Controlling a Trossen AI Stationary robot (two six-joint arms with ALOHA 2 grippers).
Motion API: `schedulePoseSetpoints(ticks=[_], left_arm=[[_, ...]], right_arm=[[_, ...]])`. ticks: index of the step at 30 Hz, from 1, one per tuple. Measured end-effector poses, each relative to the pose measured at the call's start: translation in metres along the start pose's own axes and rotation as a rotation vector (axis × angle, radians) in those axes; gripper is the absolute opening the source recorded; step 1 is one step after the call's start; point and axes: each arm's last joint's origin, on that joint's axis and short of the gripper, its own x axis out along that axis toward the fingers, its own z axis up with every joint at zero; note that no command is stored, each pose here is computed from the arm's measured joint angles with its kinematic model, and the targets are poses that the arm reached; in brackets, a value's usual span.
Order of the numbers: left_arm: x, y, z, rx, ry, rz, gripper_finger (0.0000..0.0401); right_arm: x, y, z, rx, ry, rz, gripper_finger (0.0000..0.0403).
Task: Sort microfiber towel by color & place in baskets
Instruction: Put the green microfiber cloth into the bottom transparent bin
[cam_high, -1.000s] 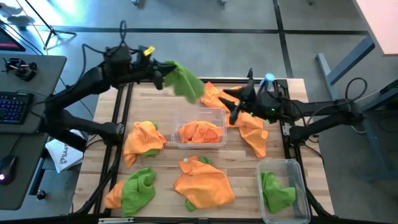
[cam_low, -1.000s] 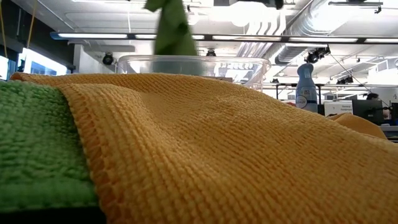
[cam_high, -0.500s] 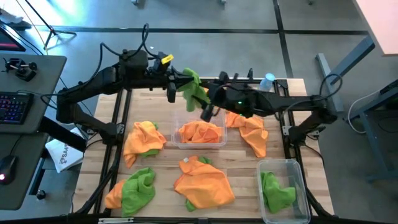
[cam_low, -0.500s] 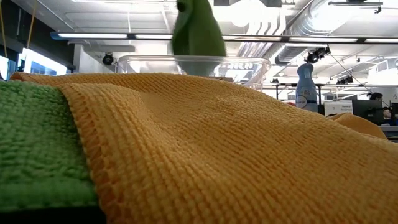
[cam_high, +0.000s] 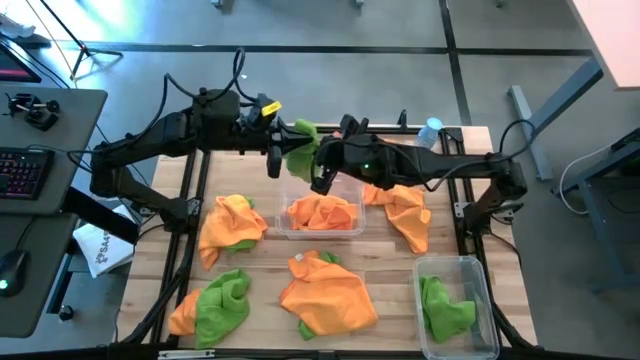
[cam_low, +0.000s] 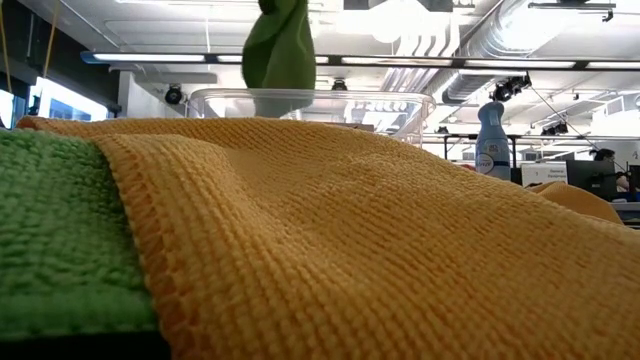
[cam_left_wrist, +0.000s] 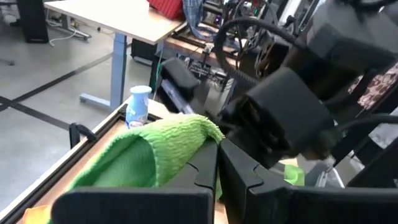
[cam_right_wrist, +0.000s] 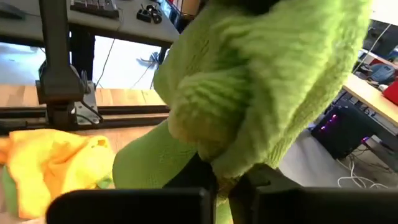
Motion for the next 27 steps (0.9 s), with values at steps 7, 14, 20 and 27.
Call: schedulePoseSetpoints(ticks=[7,14,20,27], left_arm=[[0.000,0.003,-0.003,0.034,0.035,0.018,0.0024],[-0.002,0.006,-0.005,0.118,0.056,0.084,0.0076],[-0.018,0.021,-0.015,0.181,0.172,0.304,0.0084],[-0.025,0.040,-0.049,0.196,0.282,0.364,0.0073]], right_arm=[[-0.010,-0.007,0.000,0.021,0.027,-0.007,0.0013],[-0.026,-0.016,-0.010,0.067,0.157,-0.044,0.0007],[-0.074,-0.038,-0.014,0.141,0.261,-0.048,0.0003],[-0.160,-0.060,-0.013,0.332,0.252,0.077,0.0002]])
